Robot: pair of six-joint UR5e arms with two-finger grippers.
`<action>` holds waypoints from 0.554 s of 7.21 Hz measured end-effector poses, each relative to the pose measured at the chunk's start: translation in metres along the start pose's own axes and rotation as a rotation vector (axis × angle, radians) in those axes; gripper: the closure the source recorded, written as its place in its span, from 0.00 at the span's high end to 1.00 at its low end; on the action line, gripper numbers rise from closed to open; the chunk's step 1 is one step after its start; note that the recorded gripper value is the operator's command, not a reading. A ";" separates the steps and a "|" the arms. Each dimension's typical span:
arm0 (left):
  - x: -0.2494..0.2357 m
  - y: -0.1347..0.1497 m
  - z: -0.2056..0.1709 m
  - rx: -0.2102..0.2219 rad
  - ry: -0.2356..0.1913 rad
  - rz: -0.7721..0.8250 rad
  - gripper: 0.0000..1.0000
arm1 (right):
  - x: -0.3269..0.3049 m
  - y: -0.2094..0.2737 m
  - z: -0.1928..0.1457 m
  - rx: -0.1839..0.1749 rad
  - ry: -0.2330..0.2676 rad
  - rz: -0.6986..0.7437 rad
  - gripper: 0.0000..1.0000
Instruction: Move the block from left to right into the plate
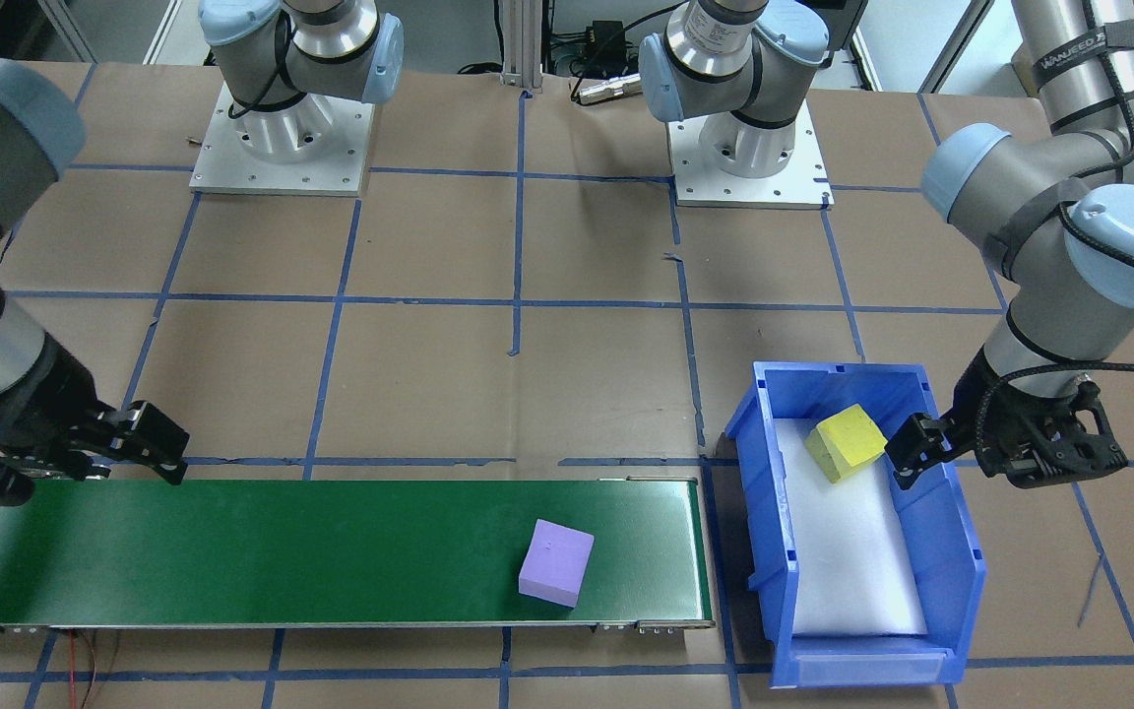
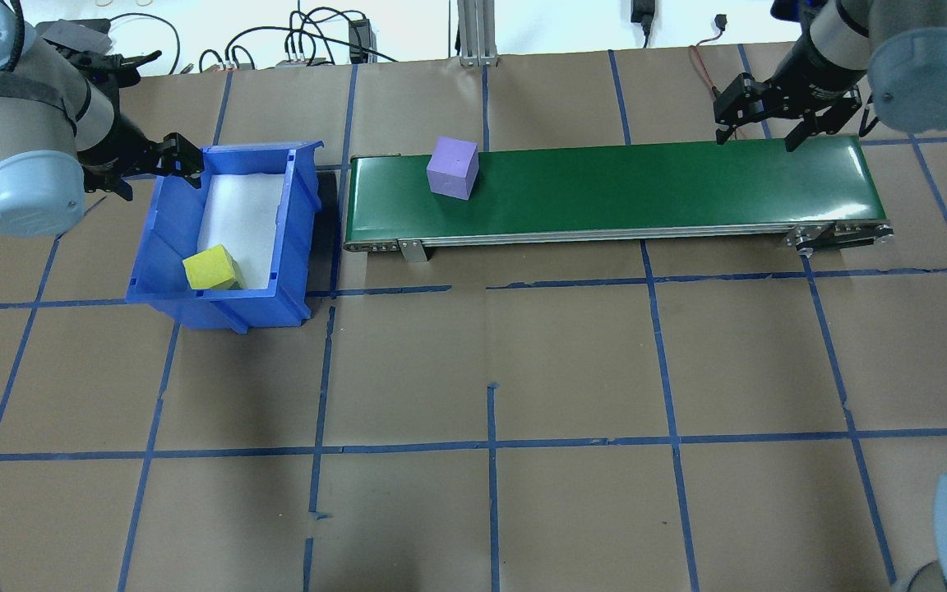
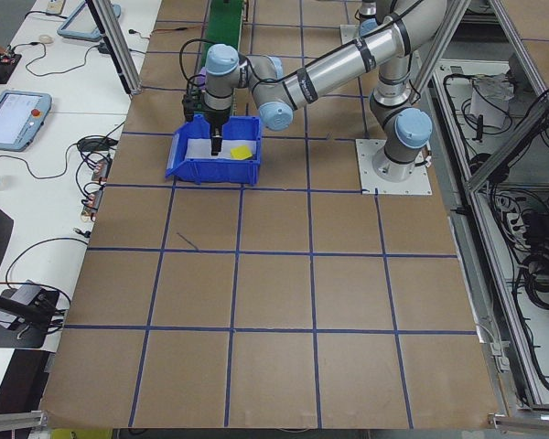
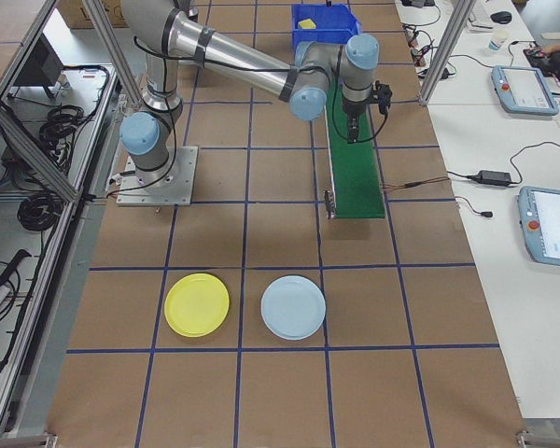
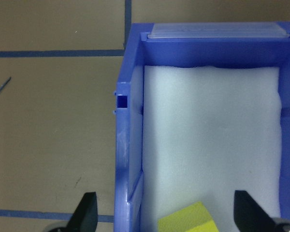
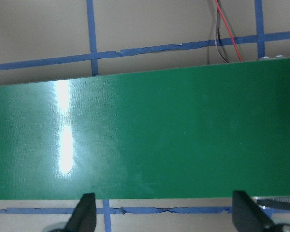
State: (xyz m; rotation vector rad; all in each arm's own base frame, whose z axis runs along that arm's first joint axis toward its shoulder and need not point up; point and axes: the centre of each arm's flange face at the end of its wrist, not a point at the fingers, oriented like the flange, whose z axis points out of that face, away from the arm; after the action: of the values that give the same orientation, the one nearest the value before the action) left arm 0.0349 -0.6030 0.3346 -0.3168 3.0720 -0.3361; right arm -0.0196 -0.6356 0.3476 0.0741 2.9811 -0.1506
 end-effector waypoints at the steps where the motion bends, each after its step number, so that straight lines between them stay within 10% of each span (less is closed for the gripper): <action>1: 0.015 0.003 -0.007 0.010 -0.001 -0.054 1.00 | 0.028 -0.003 0.010 -0.004 -0.046 -0.021 1.00; 4: 0.035 0.016 -0.002 -0.024 0.001 -0.258 1.00 | 0.068 -0.007 0.034 -0.019 -0.105 -0.026 1.00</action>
State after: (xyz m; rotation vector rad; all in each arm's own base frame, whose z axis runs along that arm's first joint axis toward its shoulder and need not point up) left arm -0.0031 -0.5944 0.3330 -0.7176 3.0392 -0.3072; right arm -0.0820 -0.6436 0.3039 0.0246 2.8795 -0.1254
